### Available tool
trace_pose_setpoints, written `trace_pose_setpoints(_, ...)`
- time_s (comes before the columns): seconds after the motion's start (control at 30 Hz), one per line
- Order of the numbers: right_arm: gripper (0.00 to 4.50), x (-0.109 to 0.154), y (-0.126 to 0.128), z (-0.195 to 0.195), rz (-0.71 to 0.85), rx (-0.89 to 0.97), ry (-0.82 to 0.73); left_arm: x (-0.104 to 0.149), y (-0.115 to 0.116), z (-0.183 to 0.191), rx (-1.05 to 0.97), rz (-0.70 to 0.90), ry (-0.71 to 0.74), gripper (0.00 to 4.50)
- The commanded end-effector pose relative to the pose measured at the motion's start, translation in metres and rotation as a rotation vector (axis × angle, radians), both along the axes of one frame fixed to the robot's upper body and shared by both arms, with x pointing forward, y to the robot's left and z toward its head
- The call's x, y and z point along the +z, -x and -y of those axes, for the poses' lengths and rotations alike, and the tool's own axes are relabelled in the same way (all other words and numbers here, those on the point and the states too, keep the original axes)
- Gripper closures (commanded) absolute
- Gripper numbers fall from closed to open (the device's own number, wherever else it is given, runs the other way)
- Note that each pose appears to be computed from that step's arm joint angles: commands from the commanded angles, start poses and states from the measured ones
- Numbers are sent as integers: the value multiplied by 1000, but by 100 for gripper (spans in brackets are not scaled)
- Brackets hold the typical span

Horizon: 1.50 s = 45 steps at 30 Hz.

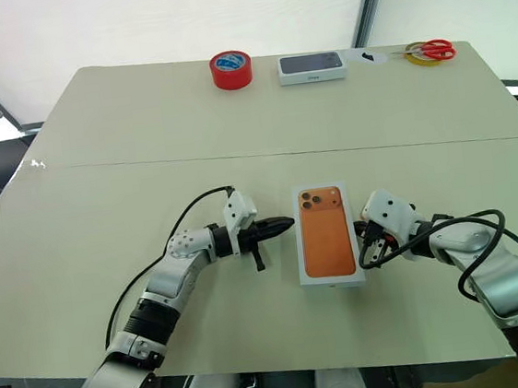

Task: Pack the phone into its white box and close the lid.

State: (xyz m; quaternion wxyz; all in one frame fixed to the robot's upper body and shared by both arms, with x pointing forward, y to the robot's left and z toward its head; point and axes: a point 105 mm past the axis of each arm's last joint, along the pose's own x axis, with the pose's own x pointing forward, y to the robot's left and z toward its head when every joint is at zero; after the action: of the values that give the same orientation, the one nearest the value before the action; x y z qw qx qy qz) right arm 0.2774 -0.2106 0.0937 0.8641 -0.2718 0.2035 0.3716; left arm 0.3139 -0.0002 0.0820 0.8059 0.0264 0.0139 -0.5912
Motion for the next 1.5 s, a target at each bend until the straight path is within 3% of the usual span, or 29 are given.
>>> trace_pose_setpoints(0.03,447,1,-3,0,36,37,71,15,-3,5,2,35,33,450)
trace_pose_setpoints(0.23,447,-4,-8,7,45,23,132,14,-3,5,5,50,22,450)
trace_pose_setpoints(0.47,447,19,-22,24,104,-24,119,14,-3,-1,20,37,27,450)
trace_pose_setpoints(0.63,447,51,-29,24,153,-55,-70,23,-6,-8,51,34,81,450)
trace_pose_setpoints(0.87,447,80,-16,-10,140,59,-351,55,-11,1,48,85,170,450)
trace_pose_setpoints(1.03,447,40,0,-22,22,138,-176,51,-20,21,25,116,92,450)
trace_pose_setpoints(1.17,447,3,3,-5,-17,133,62,22,-22,32,12,56,-36,450)
trace_pose_setpoints(1.47,447,7,12,-20,-29,197,-4,3,-19,21,-1,-31,-71,450)
trace_pose_setpoints(1.5,450,7,14,-21,-38,200,-13,5,-19,16,-7,-87,-35,425)
